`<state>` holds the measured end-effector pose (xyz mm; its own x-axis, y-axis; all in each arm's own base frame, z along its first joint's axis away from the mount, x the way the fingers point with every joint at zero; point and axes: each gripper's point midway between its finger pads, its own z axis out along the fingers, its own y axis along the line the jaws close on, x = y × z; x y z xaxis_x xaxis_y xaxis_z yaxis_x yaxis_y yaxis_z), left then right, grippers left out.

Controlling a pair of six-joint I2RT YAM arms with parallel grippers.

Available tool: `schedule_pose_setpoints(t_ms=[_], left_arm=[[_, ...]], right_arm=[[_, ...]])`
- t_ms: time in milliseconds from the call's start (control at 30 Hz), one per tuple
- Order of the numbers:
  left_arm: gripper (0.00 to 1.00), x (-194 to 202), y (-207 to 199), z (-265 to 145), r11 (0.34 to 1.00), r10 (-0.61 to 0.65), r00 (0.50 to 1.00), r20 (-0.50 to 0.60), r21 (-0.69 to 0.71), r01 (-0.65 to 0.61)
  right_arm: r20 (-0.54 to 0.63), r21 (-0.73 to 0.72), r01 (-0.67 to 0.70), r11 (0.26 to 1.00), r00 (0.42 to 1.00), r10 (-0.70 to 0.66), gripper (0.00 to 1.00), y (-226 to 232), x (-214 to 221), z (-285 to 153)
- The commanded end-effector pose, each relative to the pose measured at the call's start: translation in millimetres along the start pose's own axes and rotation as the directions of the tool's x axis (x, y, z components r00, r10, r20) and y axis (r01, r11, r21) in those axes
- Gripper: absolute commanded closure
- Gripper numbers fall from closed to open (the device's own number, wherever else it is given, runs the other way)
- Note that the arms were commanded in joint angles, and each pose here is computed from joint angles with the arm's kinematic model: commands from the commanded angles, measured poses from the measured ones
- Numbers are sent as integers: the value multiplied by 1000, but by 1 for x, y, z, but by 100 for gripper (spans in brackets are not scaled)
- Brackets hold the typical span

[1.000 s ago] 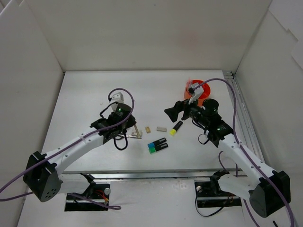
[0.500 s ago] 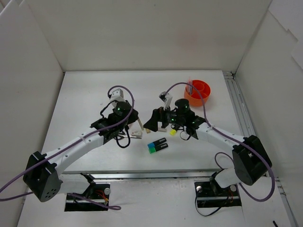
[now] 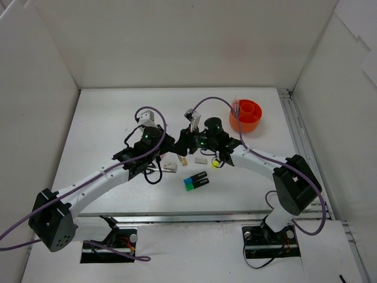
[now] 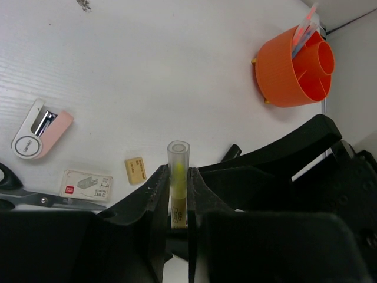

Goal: Sort the stationery into containers
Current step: Place the pen in the storage box.

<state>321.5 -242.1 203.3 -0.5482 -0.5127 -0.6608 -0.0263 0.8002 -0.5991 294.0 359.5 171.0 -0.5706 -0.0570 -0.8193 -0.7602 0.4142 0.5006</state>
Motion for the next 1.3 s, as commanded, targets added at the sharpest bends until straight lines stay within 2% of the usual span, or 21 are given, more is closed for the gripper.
schedule_pose_setpoints(t_ms=[0, 33, 100, 167, 200, 233, 300, 333, 400, 433, 500, 567, 600, 767, 867, 900, 933, 1033, 1167, 1267], left_arm=[[100, -13, -30, -11, 992, -39, 999, 24, 119, 36], [100, -15, -32, -13, 991, -39, 999, 28, 127, 35], [100, -14, -32, -14, 991, -26, 999, 23, 134, 23], [100, -13, -32, -15, 990, -16, 1000, 20, 139, 13], [100, -13, -34, -17, 989, -10, 1000, 19, 147, 7], [97, -16, -36, -18, 988, -8, 1000, 24, 152, 4], [79, -18, -37, -19, 989, -2, 1000, 27, 150, -2], [56, -21, -38, -20, 988, 8, 999, 35, 154, -14], [42, -22, -37, -22, 988, 24, 999, 39, 151, -29], [28, -27, -37, -25, 987, 28, 998, 50, 156, -36], [16, -32, -33, -25, 988, 28, 998, 52, 151, -35], [8, -43, -25, -29, 989, 15, 997, 70, 144, -25], [0, -45, -19, -30, 991, 19, 997, 68, 127, -27], [0, -60, 28, -35, 1000, 17, 996, 82, -2, -17], [0, -54, 56, -36, 998, 6, 998, 61, -64, -2], [1, -56, 64, -37, 997, -2, 998, 64, -72, 6], [1, -50, 75, -35, 996, -6, 998, 54, -90, 11], [1, -47, 91, -33, 992, -31, 998, 52, -124, 37], [0, -41, 102, -30, 986, -27, 999, 28, -166, 31], [1, -38, 112, -23, 977, -25, 1000, 7, -210, 26]], right_arm=[[140, -79, 107, 991, 986, -95, 61, 26, -54, 4], [142, -80, 110, 991, 985, -98, 70, 26, -55, 4], [143, -78, 115, 990, 984, -103, 79, 27, -55, 4], [154, -68, 129, 989, 981, -118, 94, 26, -59, 2], [163, -50, 134, 990, 979, -125, 100, 23, -61, 1], [173, -41, 143, 989, 976, -134, 100, 24, -65, -1], [189, -6, 158, 987, 970, -155, 100, 18, -69, -4], [200, 15, 166, 986, 966, -166, 100, 12, -74, -8], [213, 57, 170, 984, 961, -178, 100, -2, -79, -15], [221, 97, 161, 982, 959, -179, 100, -17, -83, -19], [232, 130, 159, 979, 955, -186, 100, -31, -90, -26], [249, 163, 184, 969, 943, -221, 100, -46, -102, -39], [260, 186, 194, 963, 935, -239, 100, -53, -109, -46], [274, 398, 310, 864, 858, -434, 100, -98, -150, -97], [211, 553, 384, 739, 794, -570, 100, -134, -173, -126], [181, 629, 383, 676, 774, -607, 100, -149, -182, -138], [179, 662, 376, 648, 760, -624, 100, -160, -193, -144], [158, 709, 380, 593, 735, -660, 100, -186, -212, -154], [74, 747, 428, 509, 707, -703, 100, -219, -211, -152], [53, 754, 445, 483, 691, -721, 100, -235, -210, -153]])
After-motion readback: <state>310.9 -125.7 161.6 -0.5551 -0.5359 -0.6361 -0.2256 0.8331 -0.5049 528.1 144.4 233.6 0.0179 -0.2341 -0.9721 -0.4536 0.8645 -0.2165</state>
